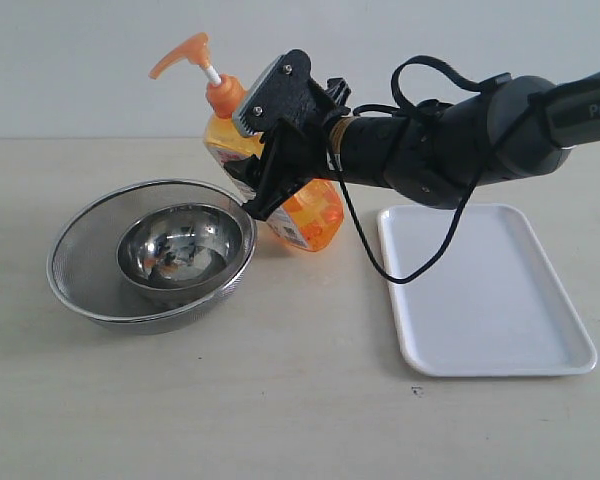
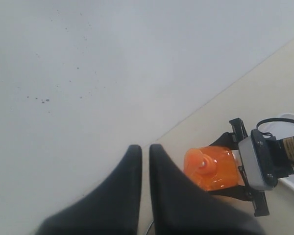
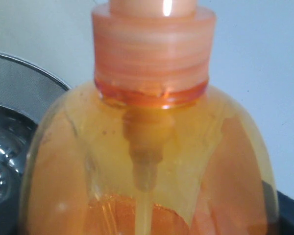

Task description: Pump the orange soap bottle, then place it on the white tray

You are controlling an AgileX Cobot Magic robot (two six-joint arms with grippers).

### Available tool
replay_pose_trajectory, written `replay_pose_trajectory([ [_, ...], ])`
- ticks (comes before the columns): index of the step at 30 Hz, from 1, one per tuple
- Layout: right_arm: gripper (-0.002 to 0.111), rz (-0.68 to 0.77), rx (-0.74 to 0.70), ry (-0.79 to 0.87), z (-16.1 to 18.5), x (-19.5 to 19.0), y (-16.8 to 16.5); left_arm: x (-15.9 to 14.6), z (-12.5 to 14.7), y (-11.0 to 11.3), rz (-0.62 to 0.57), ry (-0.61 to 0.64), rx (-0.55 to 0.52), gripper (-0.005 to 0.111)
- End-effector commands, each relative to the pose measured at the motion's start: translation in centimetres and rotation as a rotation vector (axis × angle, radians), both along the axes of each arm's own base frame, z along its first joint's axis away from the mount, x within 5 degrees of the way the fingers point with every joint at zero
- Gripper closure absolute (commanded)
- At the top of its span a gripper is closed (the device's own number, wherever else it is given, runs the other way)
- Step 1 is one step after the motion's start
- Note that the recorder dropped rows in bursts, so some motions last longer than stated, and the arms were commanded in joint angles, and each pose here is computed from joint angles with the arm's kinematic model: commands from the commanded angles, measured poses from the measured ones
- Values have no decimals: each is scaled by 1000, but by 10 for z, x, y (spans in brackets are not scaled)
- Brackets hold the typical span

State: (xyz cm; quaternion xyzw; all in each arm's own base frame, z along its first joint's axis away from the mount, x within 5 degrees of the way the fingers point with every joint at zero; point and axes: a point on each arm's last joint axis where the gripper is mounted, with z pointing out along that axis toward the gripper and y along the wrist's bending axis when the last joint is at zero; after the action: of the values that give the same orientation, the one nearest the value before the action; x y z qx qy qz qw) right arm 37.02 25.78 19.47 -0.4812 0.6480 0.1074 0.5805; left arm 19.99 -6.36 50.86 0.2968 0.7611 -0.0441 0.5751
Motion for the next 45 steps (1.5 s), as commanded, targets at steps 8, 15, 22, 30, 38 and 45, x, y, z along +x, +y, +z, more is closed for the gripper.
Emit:
replay_pose_trajectory([
  [8,108,20,76,-49,14,0,3,-43,10,8,2,8,-25,102],
  [15,108,-15,135,-34,18,2,2,-59,10,11,-4,32,-13,102],
  [22,108,-23,156,-54,32,-1,0,-73,0,16,15,39,-11,102],
  [30,108,-34,145,-49,35,-1,-1,-87,-9,19,31,35,-48,102],
  [38,108,-68,183,-26,35,1,-3,-96,-24,22,47,49,-77,102],
  [45,108,-84,190,-28,36,2,-4,-101,-30,23,57,52,-100,102],
])
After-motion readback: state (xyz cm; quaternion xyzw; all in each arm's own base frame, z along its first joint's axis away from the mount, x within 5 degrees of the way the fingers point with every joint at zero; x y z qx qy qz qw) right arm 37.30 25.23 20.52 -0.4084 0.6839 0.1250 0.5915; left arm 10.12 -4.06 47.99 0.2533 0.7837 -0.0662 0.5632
